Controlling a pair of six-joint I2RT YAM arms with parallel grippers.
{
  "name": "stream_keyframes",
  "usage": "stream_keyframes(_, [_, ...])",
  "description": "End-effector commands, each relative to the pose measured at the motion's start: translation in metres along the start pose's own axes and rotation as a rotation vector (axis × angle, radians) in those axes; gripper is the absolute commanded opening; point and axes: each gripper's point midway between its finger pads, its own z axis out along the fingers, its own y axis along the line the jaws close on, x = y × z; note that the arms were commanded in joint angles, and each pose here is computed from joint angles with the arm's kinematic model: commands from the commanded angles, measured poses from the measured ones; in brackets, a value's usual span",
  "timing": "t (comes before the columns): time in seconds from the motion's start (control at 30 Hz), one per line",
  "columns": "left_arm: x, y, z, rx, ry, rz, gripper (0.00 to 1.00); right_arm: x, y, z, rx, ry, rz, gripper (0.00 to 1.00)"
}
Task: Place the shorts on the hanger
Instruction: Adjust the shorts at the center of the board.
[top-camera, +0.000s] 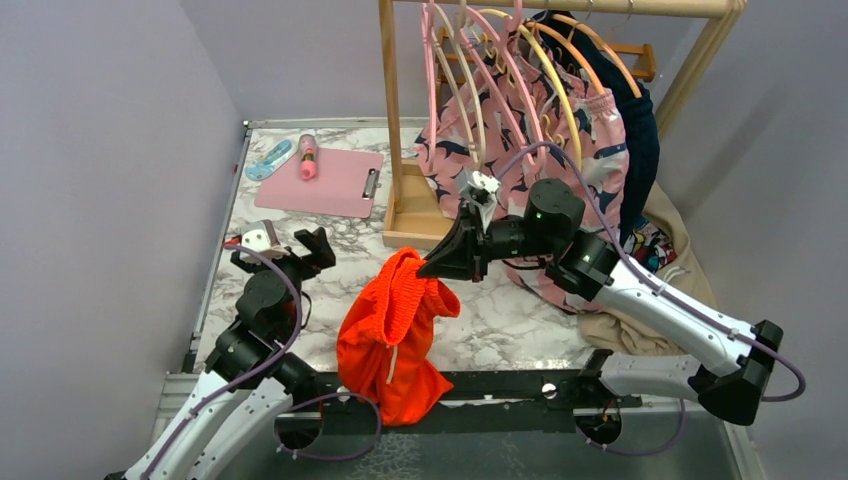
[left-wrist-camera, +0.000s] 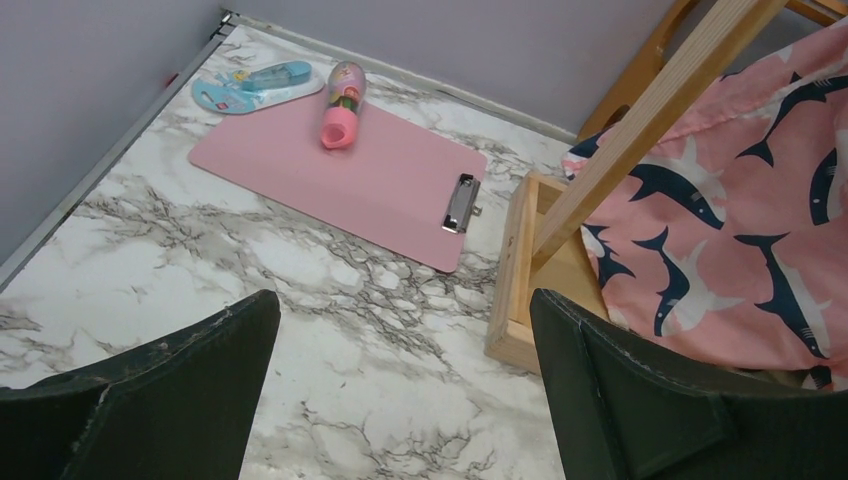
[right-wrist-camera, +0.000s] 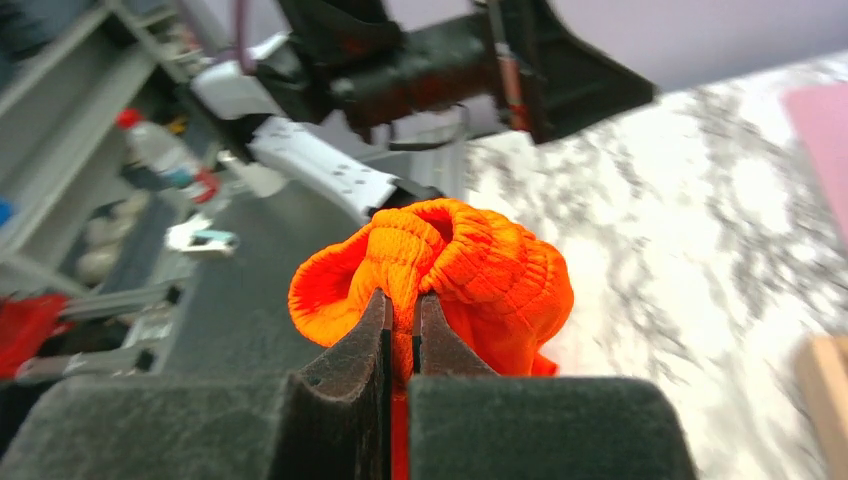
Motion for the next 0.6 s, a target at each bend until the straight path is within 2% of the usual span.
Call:
stream_keyframes(0.0, [0.0,0.003,0.002,-0.017,-0.016,0.013,0.98,-0.035,-0.03,-0.027,0.288,-0.139,-0.189,0.01])
stream_keyframes(0.17, [0.007,-0.003,0.006,-0.002,0.006,0.026,0.98,-0.073,-0.031,-0.04,0.38,-0.201,-0.305,0.01])
stream_keyframes(0.27, [0.014,-0.012,0.009,0.034,0.032,0.046,0.98,-0.116,-0.014,-0.046,0.372,-0.273,-0.373,0.01])
stream_keyframes(0.33, [0.017,-0.017,0.011,0.056,0.047,0.057,0.98,-0.128,-0.004,-0.046,0.34,-0.303,-0.392,0.01])
stream_keyframes(0.43, [0.024,-0.025,0.013,0.092,0.075,0.072,0.99,-0.106,-0.012,-0.04,0.325,-0.282,-0.362,0.01])
stream_keyframes(0.57, [0.031,-0.035,0.014,0.133,0.103,0.082,0.99,-0.013,-0.053,-0.033,0.384,-0.142,-0.199,0.01])
